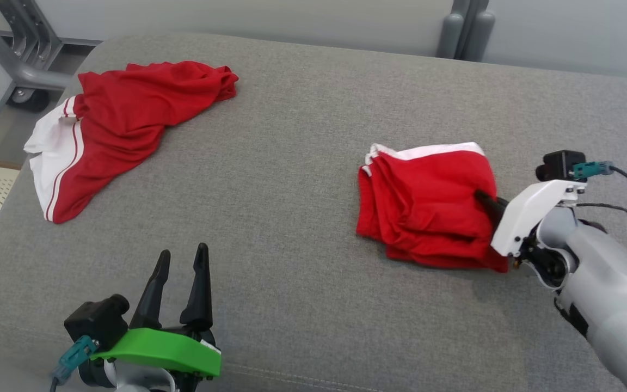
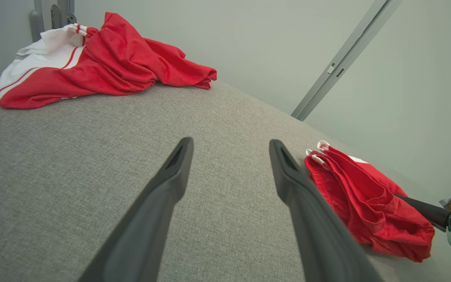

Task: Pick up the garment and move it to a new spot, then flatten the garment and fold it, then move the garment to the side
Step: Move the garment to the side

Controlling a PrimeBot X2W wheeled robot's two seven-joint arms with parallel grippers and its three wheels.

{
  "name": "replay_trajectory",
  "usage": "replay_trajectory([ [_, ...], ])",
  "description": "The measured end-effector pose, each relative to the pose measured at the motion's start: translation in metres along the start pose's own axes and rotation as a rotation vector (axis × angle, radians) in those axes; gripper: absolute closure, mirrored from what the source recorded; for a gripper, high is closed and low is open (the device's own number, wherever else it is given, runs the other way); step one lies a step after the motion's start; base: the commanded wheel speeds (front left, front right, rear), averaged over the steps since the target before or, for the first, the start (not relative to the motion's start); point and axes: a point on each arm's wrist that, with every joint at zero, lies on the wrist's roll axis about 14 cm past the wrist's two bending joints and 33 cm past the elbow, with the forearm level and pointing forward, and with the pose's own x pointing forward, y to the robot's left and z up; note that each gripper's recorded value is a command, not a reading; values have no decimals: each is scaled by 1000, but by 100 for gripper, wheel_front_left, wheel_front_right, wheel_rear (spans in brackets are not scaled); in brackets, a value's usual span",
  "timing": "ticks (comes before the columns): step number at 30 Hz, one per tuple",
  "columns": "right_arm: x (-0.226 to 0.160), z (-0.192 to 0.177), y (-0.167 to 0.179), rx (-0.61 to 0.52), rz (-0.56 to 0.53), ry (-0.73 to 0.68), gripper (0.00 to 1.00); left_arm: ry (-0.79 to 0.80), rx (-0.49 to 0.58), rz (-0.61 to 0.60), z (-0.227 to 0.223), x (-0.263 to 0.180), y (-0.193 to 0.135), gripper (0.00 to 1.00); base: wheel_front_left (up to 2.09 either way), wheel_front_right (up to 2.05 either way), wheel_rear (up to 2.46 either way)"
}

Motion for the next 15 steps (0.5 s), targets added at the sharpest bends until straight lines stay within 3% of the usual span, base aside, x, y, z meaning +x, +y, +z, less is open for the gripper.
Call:
replay_trajectory([
  [10,-42,30,-98,-132,-221,-11,100,29,14,-76,-10,11,-23,0,0,0,0],
  [15,-58,49,-125,-160,-288,-31,100,48,20,-114,-15,17,-34,0,0,0,0],
])
